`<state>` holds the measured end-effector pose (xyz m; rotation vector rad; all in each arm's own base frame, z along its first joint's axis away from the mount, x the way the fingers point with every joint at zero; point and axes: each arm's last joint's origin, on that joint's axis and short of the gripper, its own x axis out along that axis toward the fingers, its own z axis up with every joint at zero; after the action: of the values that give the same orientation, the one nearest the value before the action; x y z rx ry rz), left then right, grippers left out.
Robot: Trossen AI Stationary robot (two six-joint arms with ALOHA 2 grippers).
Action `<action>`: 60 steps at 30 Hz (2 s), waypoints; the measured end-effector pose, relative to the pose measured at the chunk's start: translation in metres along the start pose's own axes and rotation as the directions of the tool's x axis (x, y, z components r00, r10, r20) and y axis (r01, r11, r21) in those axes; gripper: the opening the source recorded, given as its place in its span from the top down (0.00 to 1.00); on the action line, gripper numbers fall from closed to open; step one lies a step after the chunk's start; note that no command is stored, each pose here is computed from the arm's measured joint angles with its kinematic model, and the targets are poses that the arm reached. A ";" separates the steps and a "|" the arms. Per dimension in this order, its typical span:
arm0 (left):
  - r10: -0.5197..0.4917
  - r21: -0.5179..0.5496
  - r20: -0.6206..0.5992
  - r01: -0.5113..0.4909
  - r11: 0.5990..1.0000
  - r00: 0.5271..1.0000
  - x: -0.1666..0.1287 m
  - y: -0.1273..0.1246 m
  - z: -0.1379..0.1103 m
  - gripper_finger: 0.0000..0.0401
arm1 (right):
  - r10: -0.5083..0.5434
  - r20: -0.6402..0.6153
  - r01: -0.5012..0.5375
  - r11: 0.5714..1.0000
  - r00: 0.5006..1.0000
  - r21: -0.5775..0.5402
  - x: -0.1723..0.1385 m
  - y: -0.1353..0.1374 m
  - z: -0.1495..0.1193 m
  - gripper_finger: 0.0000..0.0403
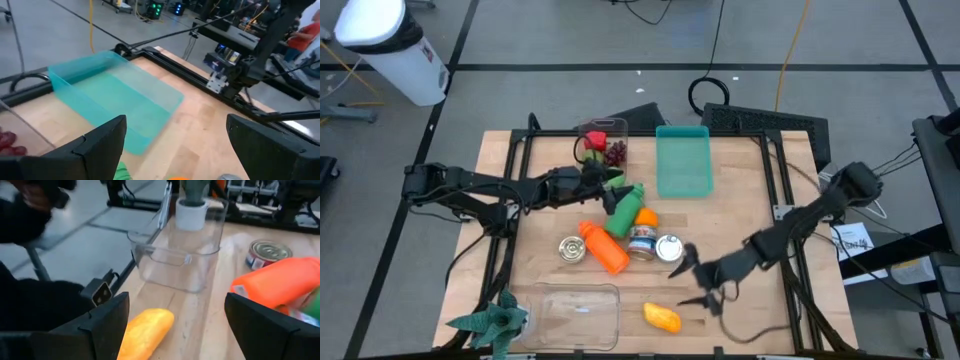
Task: Pick & Place Food Item
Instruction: Put the yellow mango into the top transparent bin
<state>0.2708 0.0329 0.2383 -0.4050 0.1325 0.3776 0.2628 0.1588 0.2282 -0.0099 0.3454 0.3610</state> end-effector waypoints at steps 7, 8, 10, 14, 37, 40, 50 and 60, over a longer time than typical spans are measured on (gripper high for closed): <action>-0.065 -0.002 0.052 0.066 0.998 0.997 -0.002 -0.011 0.003 0.12 | 0.063 -0.160 -0.049 0.995 0.985 0.089 0.053 0.025 -0.006 0.23; -0.074 -0.002 0.054 0.074 0.997 0.996 -0.003 -0.012 0.003 0.12 | 0.096 -0.191 -0.075 0.991 0.977 0.111 0.057 0.027 -0.010 0.24; -0.090 0.007 0.050 0.089 0.996 0.995 -0.004 -0.015 0.002 0.12 | 0.164 -0.227 -0.129 0.978 0.960 0.161 0.063 0.024 -0.015 0.25; -0.102 0.021 0.059 0.101 0.995 0.993 -0.004 -0.018 0.002 0.12 | 0.345 -0.226 -0.285 0.923 0.911 0.259 0.073 0.010 -0.019 0.28; -0.126 0.014 0.063 0.125 0.992 0.990 -0.006 -0.023 0.001 0.12 | -0.204 -0.578 0.318 0.943 0.790 0.102 0.051 -0.012 -0.050 0.35; -0.133 0.018 0.047 0.132 0.991 0.990 -0.007 -0.025 -0.001 0.12 | -0.281 -0.537 0.381 0.921 0.795 0.084 0.038 -0.005 -0.040 0.35; -0.156 0.029 -0.008 0.156 0.987 0.988 -0.010 -0.033 -0.010 0.12 | -0.243 -0.229 0.253 0.967 0.943 0.017 0.045 0.016 -0.013 0.35; -0.152 0.028 -0.007 0.152 0.988 0.988 -0.010 -0.033 -0.010 0.12 | -0.168 -0.383 0.158 0.986 0.908 -0.058 0.077 0.004 -0.058 0.35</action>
<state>0.2737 -0.0030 0.2433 -0.3857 0.1104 0.2248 0.3098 0.1854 0.1481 -0.1362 0.7283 0.1940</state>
